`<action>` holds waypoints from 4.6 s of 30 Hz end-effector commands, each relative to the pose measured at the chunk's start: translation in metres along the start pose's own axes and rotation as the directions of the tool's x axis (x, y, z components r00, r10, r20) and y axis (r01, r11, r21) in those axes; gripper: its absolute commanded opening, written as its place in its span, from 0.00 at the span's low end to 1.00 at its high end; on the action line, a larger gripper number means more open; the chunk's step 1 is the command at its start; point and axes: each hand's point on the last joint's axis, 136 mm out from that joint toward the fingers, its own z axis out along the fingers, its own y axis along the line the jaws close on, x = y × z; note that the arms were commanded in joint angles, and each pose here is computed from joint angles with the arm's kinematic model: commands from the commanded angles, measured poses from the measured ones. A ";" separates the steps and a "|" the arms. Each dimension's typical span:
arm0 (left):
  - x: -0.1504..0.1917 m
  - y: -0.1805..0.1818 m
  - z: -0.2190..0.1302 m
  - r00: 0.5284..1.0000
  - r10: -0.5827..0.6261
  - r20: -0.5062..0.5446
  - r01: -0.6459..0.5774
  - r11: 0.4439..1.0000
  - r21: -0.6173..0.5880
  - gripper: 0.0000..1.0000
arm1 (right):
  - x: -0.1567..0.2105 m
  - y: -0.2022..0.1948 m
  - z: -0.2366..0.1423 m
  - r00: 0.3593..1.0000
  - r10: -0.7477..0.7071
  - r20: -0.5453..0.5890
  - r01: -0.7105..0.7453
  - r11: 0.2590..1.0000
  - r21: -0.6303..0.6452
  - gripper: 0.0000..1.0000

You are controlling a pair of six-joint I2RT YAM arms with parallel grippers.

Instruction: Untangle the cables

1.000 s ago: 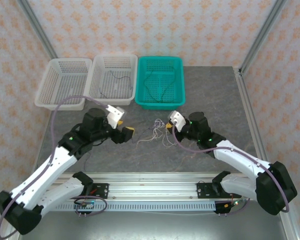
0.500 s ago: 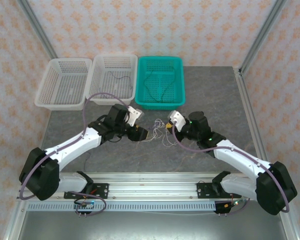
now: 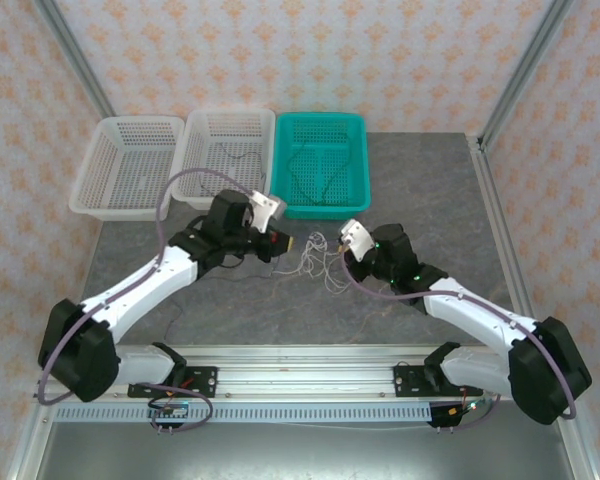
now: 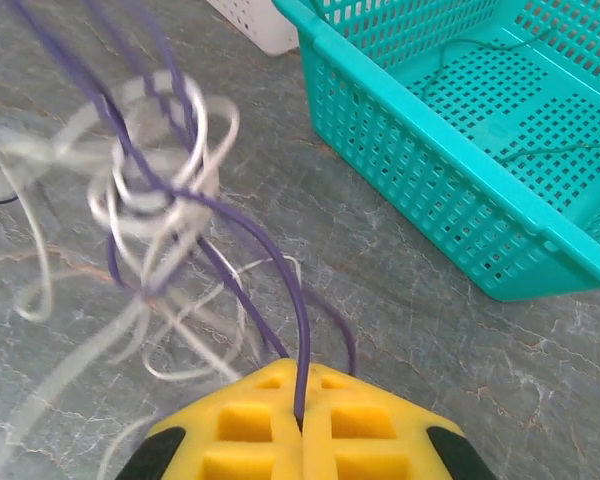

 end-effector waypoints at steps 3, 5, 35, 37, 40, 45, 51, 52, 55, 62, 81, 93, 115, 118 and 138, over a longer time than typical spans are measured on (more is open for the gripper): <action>-0.045 0.013 -0.062 0.988 -0.021 0.156 0.031 0.997 -0.068 0.00 | 0.069 -0.033 -0.004 0.967 0.016 -0.256 0.037 0.980 0.198 0.00; -0.050 0.021 -0.078 0.985 -0.021 0.170 0.038 0.995 -0.096 0.00 | 0.077 -0.034 -0.003 0.962 0.037 -0.269 0.022 0.977 0.214 0.00; -0.008 -0.046 -0.023 0.959 0.214 -0.184 -0.188 0.971 0.150 0.00 | -0.145 0.097 -0.028 0.899 -0.062 0.433 0.294 0.819 -0.493 0.78; -0.010 -0.051 -0.024 0.958 0.228 -0.174 -0.199 0.965 0.171 0.00 | -0.142 0.098 -0.015 0.903 -0.057 0.426 0.286 0.819 -0.498 0.74; -0.012 -0.059 -0.027 0.954 0.253 -0.160 -0.219 0.954 0.205 0.00 | -0.128 0.105 0.002 0.914 -0.076 0.399 0.297 0.796 -0.528 0.64; -0.022 -0.073 -0.039 0.950 0.293 -0.111 -0.262 0.937 0.231 0.00 | -0.123 0.106 0.022 0.923 -0.043 0.384 0.262 0.799 -0.542 0.35; -0.050 -0.083 -0.056 0.946 0.323 -0.005 -0.316 0.930 0.187 0.00 | -0.113 0.105 0.032 0.936 0.043 0.350 0.169 0.816 -0.553 0.08; -0.058 -0.084 -0.060 0.946 0.322 0.025 -0.322 0.932 0.169 0.00 | -0.108 0.105 0.034 0.941 0.046 0.334 0.155 0.821 -0.549 0.07; -0.093 -0.087 -0.079 0.934 0.316 0.166 -0.333 0.939 0.083 0.00 | -0.082 0.103 0.038 0.960 0.051 0.276 0.106 0.844 -0.525 0.07; -0.181 -0.078 -0.150 0.877 0.210 0.432 -0.211 0.976 -0.046 0.00 | -0.011 0.118 0.037 0.993 0.029 0.114 0.040 0.828 -0.559 0.09; -0.324 -0.092 -0.275 0.607 0.290 0.740 -0.101 0.951 -0.291 0.00 | 0.029 0.119 0.025 0.999 0.044 0.014 -0.029 0.850 -0.526 0.11; -0.411 -0.071 -0.308 0.389 0.463 0.796 -0.085 0.879 -0.469 0.00 | 0.064 0.107 0.001 0.996 0.071 -0.046 -0.084 0.907 -0.413 0.10; -0.437 0.101 -0.228 0.505 0.551 0.665 0.004 0.769 -0.640 0.00 | 0.050 0.100 -0.005 0.994 0.104 -0.022 -0.105 0.915 -0.389 0.11; -0.414 0.148 -0.184 0.648 0.492 0.581 0.020 0.752 -0.659 0.00 | 0.049 0.099 -0.005 0.994 0.109 -0.021 -0.109 0.917 -0.384 0.11; -0.260 0.266 -0.088 0.938 0.058 0.341 0.234 0.619 -0.750 0.85 | 0.043 0.090 -0.004 0.992 0.126 -0.012 -0.122 0.933 -0.337 0.11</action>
